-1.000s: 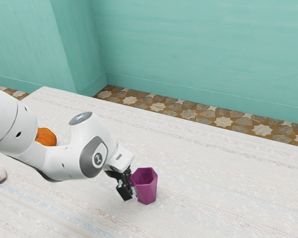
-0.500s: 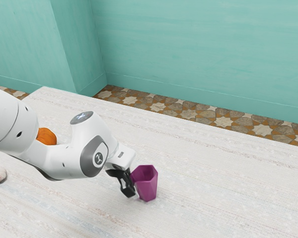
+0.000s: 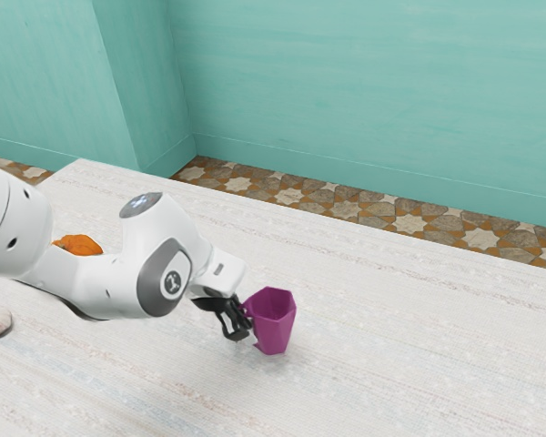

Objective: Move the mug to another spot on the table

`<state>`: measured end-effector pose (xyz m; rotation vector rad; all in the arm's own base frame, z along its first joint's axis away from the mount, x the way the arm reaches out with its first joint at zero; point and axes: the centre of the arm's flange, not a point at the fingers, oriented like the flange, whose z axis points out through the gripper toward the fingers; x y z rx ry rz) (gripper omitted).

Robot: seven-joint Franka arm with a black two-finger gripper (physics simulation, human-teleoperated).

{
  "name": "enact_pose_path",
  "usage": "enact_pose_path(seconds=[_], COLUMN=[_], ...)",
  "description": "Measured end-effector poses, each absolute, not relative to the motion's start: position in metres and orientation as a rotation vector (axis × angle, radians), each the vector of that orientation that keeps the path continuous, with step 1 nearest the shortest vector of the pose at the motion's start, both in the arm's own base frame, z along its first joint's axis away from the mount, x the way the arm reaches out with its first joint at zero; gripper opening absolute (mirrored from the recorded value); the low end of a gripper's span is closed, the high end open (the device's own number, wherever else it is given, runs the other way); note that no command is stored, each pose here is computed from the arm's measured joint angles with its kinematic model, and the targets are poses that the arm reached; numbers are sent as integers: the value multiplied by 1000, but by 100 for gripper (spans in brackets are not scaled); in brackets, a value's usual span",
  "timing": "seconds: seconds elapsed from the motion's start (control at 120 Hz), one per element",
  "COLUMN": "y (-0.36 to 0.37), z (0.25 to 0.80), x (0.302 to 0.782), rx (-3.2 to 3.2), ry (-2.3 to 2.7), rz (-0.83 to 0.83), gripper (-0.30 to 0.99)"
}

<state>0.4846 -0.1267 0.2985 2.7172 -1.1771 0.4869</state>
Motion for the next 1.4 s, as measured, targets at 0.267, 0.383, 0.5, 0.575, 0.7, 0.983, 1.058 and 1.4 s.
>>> enact_pose_path(seconds=[0.267, 0.383, 0.5, 0.575, 0.7, 0.983, 1.058, 1.4], y=[-115, -80, 37, 88, 104, 44, 22, 44], z=[332, 346, 342, 336, 318, 294, 288, 273], x=[487, 493, 494, 485, 479, 494, 493, 483], rx=[2723, 2751, 2866, 2896, 2894, 2788, 2746, 2730], ry=[-1271, -1221, -823, -684, -712, -1034, -1077, -1060], rz=[639, 699, 741, 751, 717, 683, 690, 755], gripper=[1, -2, -4, -4, -5, -7, -8, -9])
